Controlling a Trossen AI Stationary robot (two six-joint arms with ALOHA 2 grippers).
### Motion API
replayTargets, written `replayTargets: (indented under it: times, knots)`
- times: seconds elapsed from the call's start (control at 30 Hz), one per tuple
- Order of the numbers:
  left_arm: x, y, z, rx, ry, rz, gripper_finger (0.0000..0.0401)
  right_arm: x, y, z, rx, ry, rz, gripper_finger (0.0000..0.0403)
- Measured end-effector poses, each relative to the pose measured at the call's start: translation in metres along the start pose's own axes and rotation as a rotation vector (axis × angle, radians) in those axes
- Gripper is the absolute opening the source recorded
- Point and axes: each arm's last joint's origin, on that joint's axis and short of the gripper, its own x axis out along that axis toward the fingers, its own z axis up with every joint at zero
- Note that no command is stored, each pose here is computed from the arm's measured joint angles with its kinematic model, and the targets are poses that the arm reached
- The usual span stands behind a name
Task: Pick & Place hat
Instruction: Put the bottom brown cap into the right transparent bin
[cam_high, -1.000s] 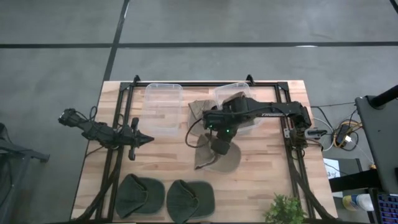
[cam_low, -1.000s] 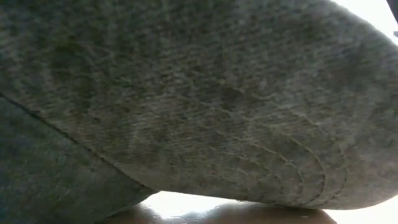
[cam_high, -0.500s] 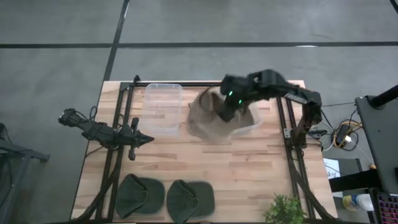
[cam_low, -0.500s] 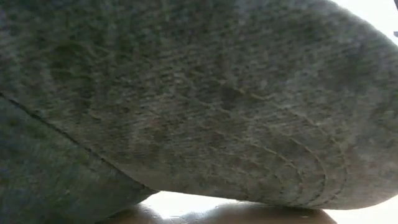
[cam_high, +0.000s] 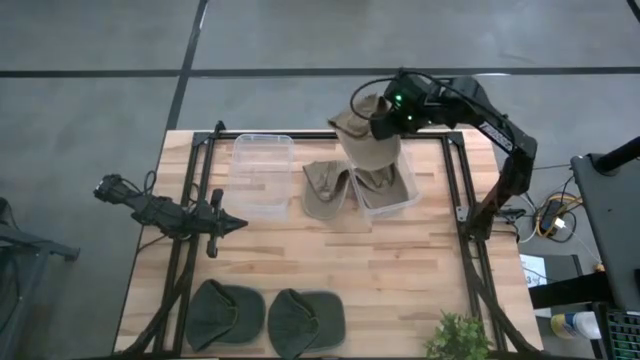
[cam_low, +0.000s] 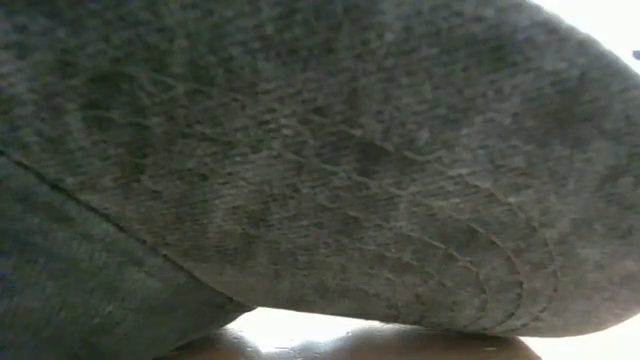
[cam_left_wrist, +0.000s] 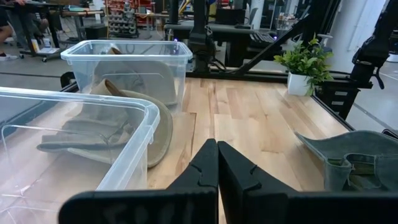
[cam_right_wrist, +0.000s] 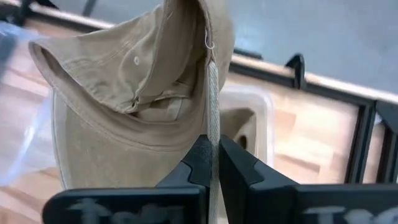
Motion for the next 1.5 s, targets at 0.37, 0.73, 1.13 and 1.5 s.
replayTargets:
  times: [0.37, 0.73, 1.13, 1.5]
  knots:
    - [0.000, 0.000, 0.000, 0.000, 0.000, 0.000, 0.0000, 0.057, -0.009, -0.010, 0.033, 0.182, -0.146, 0.0013]
    - [0.000, 0.000, 0.000, 0.000, 0.000, 0.000, 0.0000, 0.100, -0.016, -0.028, -0.001, 0.279, -0.248, 0.0013]
    - [0.000, 0.000, 0.000, 0.000, 0.000, 0.000, 0.0000, 0.130, -0.021, -0.046, 0.020, 0.407, -0.255, 0.0014]
    - [0.000, 0.000, 0.000, 0.000, 0.000, 0.000, 0.0000, 0.135, -0.020, -0.048, -0.070, 0.428, -0.217, 0.0151]
